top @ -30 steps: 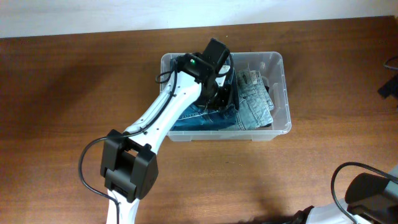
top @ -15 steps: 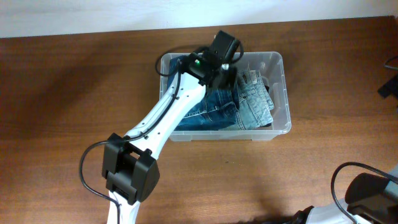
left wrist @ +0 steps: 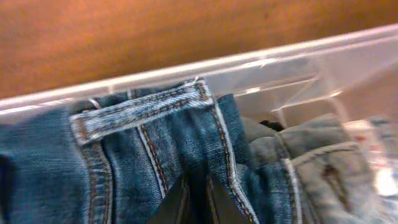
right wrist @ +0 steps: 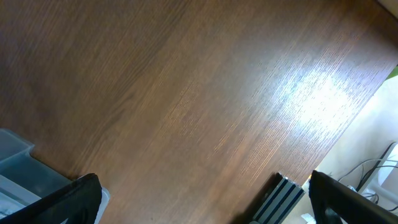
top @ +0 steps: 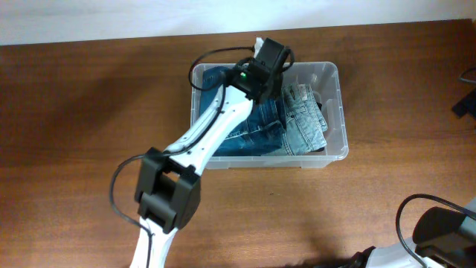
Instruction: Pack container
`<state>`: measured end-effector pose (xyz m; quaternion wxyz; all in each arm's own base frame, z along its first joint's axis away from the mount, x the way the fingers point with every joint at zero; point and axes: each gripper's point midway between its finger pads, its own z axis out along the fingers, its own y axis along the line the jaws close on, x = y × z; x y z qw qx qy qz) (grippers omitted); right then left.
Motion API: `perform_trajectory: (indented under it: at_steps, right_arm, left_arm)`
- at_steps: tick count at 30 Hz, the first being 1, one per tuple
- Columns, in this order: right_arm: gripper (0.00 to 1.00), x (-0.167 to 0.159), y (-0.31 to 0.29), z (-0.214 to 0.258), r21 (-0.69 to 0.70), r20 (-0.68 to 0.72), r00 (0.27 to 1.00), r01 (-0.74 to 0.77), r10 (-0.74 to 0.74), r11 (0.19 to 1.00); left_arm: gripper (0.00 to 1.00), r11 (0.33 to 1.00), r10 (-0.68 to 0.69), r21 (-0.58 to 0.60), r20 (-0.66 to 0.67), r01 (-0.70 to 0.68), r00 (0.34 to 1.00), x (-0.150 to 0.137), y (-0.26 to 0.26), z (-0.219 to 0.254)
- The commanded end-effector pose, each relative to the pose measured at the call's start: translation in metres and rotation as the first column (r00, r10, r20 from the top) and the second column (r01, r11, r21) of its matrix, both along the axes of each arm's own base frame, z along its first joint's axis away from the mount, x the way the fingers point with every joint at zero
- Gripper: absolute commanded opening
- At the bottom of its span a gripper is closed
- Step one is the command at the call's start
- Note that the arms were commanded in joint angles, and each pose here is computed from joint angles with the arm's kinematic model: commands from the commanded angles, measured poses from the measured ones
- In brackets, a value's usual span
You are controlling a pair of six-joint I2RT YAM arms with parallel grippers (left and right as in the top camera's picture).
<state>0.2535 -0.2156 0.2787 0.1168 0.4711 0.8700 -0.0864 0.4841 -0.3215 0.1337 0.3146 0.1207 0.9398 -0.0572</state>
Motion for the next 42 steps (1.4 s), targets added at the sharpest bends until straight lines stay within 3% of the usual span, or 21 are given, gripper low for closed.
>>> perform_trajectory:
  at_steps: [1, 8, 10, 13, 14, 15, 16, 21, 27, 32, 42]
  right_arm:
    - [0.98, 0.000, -0.002, -0.002, 0.001, -0.003, 1.000, 0.015, -0.015, 1.000]
    - [0.98, 0.000, -0.002, -0.002, 0.001, -0.003, 1.000, 0.015, -0.015, 1.000]
    - [0.98, 0.000, -0.002, -0.002, 0.001, -0.003, 1.000, 0.015, -0.015, 1.000]
    - [0.98, 0.000, -0.002, -0.002, 0.001, -0.003, 1.000, 0.015, -0.015, 1.000]
    - [0.99, 0.000, -0.002, -0.002, 0.001, -0.003, 1.000, 0.015, -0.015, 1.000]
    - [0.98, 0.000, -0.002, -0.002, 0.001, -0.003, 1.000, 0.015, -0.015, 1.000]
    - [0.98, 0.000, -0.002, -0.002, 0.001, -0.003, 1.000, 0.015, -0.015, 1.000]
    - [0.98, 0.000, -0.002, -0.002, 0.000, -0.003, 1.000, 0.015, -0.015, 1.000]
    - [0.99, 0.000, -0.002, -0.002, 0.001, -0.003, 1.000, 0.015, -0.015, 1.000]
    - [0.98, 0.000, -0.002, -0.002, 0.000, -0.003, 1.000, 0.015, -0.015, 1.000]
    - [0.99, 0.000, -0.002, -0.002, 0.001, -0.003, 1.000, 0.015, -0.015, 1.000]
  left_arm:
    - [0.11, 1.000, -0.017, 0.021, -0.083, 0.019, 0.996, -0.005, -0.001, -0.034]
    - [0.17, 1.000, 0.009, 0.029, -0.039, -0.008, 0.999, 0.006, 0.003, -0.029]
    - [0.20, 0.999, 0.037, 0.030, 0.015, -0.038, 0.999, 0.017, 0.010, -0.006]
    - [0.32, 0.998, 0.061, 0.005, 0.072, -0.062, 0.996, 0.024, 0.017, 0.032]
    - [0.52, 0.998, 0.065, -0.005, 0.086, -0.065, 0.994, 0.025, 0.019, 0.044]
    - [0.82, 0.997, 0.071, -0.018, 0.103, -0.070, 0.992, 0.025, 0.022, 0.059]
    - [0.99, 0.997, 0.079, -0.029, 0.119, -0.076, 0.990, 0.025, 0.026, 0.073]
    - [0.99, 0.990, 0.138, -0.019, 0.189, -0.137, 0.972, 0.014, 0.057, 0.131]
    - [1.00, 0.990, 0.137, 0.002, 0.167, -0.139, 0.976, -0.032, 0.088, 0.176]
    - [0.99, 0.990, 0.129, 0.043, 0.120, -0.135, 0.984, -0.059, 0.105, 0.184]
    - [0.99, 0.987, 0.123, 0.097, 0.054, -0.128, 0.991, -0.073, 0.113, 0.172]
